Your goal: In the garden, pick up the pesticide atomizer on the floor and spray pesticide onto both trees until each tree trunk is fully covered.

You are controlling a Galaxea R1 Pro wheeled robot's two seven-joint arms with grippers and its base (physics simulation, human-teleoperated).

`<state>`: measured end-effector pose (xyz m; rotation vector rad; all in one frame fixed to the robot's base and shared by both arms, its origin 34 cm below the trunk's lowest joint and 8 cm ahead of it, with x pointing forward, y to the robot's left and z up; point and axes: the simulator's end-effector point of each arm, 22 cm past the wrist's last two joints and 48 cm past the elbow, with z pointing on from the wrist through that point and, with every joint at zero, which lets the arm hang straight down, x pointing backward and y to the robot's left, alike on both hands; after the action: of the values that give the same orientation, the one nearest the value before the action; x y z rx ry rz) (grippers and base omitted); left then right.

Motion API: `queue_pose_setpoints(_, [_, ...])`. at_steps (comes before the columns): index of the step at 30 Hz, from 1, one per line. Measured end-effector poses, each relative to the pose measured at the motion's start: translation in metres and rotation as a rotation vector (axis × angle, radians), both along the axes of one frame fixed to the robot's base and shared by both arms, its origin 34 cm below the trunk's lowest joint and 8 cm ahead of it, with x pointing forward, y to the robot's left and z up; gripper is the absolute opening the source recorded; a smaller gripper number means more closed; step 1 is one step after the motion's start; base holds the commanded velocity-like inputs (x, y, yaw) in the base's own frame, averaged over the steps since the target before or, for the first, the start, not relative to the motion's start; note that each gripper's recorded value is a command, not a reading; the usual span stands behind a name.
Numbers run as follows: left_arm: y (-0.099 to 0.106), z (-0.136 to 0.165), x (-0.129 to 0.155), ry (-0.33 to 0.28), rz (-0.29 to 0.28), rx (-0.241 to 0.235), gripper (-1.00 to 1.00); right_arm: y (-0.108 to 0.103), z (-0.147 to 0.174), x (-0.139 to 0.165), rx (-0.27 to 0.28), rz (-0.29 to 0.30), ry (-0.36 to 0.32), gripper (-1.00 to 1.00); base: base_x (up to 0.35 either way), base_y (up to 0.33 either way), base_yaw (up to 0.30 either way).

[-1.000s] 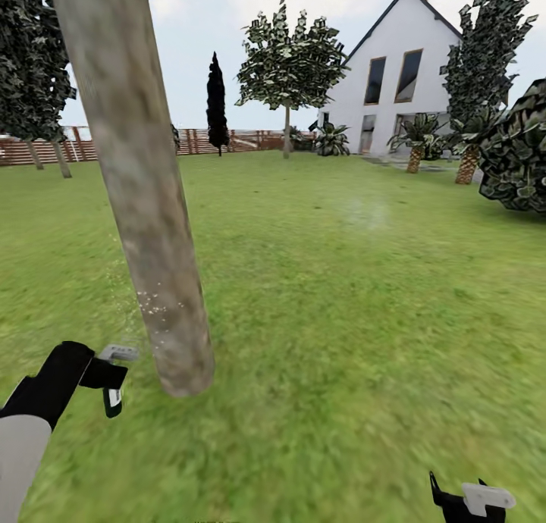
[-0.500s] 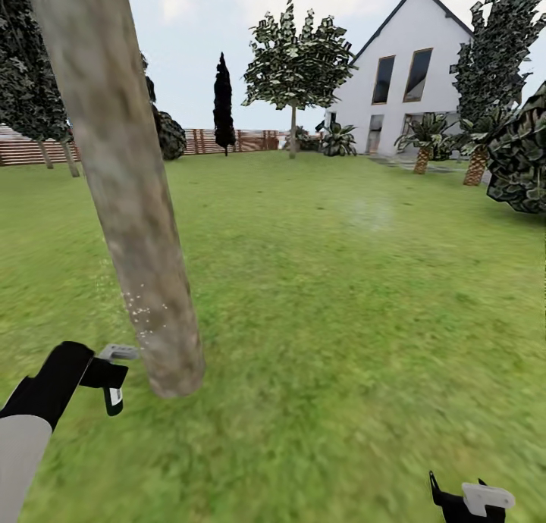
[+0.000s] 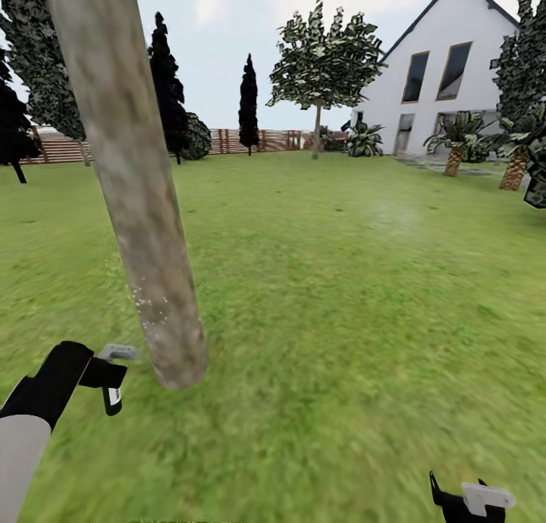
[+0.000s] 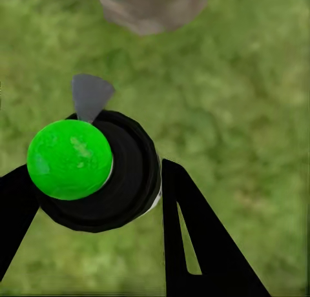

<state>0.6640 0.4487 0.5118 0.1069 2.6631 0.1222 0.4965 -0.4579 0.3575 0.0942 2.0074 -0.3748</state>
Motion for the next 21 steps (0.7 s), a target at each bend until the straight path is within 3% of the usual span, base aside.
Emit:
queue_pose_setpoints(8, [0.001, 0.000, 0.000, 0.002, 0.000, 0.007, -1.00, -0.002, 0.001, 0.000, -0.004, -0.002, -0.003, 1.00, 0.128, -0.271, 0.074])
queue_pose_setpoints(11, [0.013, 0.001, 0.000, -0.003, 0.025, 0.057, -1.00, -0.003, 0.002, 0.000, -0.005, -0.003, -0.004, 1.00, 0.144, -0.269, 0.000])
queue_pose_setpoints(16, [0.017, 0.000, 0.000, -0.003, 0.037, 0.070, -1.00, -0.002, 0.001, 0.000, -0.003, -0.001, -0.003, 1.00, 0.094, -0.270, 0.009])
queue_pose_setpoints(21, [0.017, 0.001, 0.000, -0.006, 0.037, 0.071, -1.00, -0.001, 0.001, 0.000, -0.001, 0.000, -0.003, 1.00, 0.005, -0.272, 0.232])
